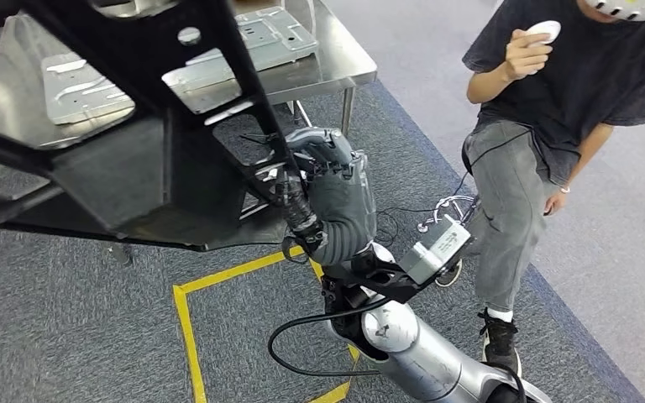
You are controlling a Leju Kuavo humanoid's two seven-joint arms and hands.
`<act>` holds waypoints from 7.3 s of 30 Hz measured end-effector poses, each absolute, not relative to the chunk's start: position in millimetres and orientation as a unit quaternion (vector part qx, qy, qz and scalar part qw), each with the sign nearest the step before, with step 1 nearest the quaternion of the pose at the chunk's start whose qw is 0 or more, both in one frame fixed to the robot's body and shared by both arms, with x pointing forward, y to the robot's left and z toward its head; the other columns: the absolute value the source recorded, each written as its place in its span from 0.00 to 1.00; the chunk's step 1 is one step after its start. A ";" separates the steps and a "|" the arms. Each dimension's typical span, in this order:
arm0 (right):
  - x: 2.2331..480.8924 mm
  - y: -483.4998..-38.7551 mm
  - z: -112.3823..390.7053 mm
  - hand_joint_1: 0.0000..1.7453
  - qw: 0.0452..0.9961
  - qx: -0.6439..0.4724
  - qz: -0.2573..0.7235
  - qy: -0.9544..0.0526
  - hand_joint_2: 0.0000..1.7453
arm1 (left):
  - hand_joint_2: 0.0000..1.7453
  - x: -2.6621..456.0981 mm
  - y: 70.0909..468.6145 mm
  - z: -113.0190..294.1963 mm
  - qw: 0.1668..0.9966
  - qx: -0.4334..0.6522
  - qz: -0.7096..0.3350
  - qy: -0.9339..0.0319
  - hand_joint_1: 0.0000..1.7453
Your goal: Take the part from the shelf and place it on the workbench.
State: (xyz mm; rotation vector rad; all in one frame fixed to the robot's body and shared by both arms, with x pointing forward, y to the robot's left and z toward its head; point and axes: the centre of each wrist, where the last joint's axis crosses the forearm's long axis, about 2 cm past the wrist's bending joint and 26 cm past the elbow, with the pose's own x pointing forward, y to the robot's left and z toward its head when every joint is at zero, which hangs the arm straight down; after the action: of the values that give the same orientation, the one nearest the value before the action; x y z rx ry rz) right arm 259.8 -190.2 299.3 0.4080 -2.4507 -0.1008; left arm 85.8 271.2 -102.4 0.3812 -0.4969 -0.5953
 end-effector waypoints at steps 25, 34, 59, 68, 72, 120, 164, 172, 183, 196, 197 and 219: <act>260.9 -190.0 299.7 1.00 0.324 0.163 -0.040 -0.931 1.00 | 1.00 88.5 266.2 -101.7 0.912 0.181 -0.285 -0.234 0.00; 262.0 -189.8 299.5 1.00 0.322 0.164 -0.039 -0.932 1.00 | 1.00 87.4 265.2 -102.2 0.920 0.160 -0.278 -0.225 0.00; 262.0 -189.5 293.9 1.00 0.332 0.163 -0.037 -0.928 1.00 | 1.00 82.4 269.5 -103.4 0.922 0.169 -0.274 -0.216 0.00; 261.7 -189.5 293.0 1.00 0.333 0.164 -0.039 -0.928 1.00 | 1.00 82.5 269.4 -103.3 0.922 0.171 -0.273 -0.215 0.00; 261.7 -189.5 291.8 1.00 0.336 0.165 -0.040 -0.927 1.00 | 1.00 81.8 268.6 -103.4 0.923 0.170 -0.271 -0.214 0.00; 267.2 -195.2 261.8 1.00 0.418 0.081 0.035 -0.904 1.00 | 1.00 72.0 275.9 -105.3 0.930 0.179 -0.243 -0.211 0.00; 275.2 -193.3 266.7 0.00 0.389 0.088 0.030 -0.917 0.00 | 0.00 77.6 282.4 -104.3 0.924 0.198 -0.245 -0.217 0.00; 275.8 -188.5 270.9 0.00 0.379 0.094 0.021 -0.921 0.00 | 0.00 78.5 282.2 -104.2 0.924 0.198 -0.243 -0.217 0.00; 276.1 -187.2 272.5 0.00 0.376 0.090 0.014 -0.922 0.00 | 0.00 78.7 282.9 -104.1 0.925 0.200 -0.240 -0.216 0.00; 276.5 -187.1 274.5 0.00 0.372 0.090 0.016 -0.924 0.00 | 0.00 78.7 281.5 -104.1 0.925 0.196 -0.239 -0.220 0.00; 276.5 -187.1 274.8 0.00 0.372 0.090 0.016 -0.924 0.00 | 0.00 78.4 281.4 -104.2 0.925 0.195 -0.239 -0.220 0.00; 277.9 -186.8 277.1 0.00 0.374 0.098 0.024 -0.922 0.00 | 0.00 81.1 280.6 -103.8 0.926 0.188 -0.233 -0.231 0.00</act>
State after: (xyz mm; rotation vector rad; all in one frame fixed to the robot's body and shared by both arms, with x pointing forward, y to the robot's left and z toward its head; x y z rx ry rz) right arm 277.9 -186.8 277.1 0.2504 -2.3618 0.0624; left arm 81.1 280.6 -103.8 0.3851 -0.4729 -0.4785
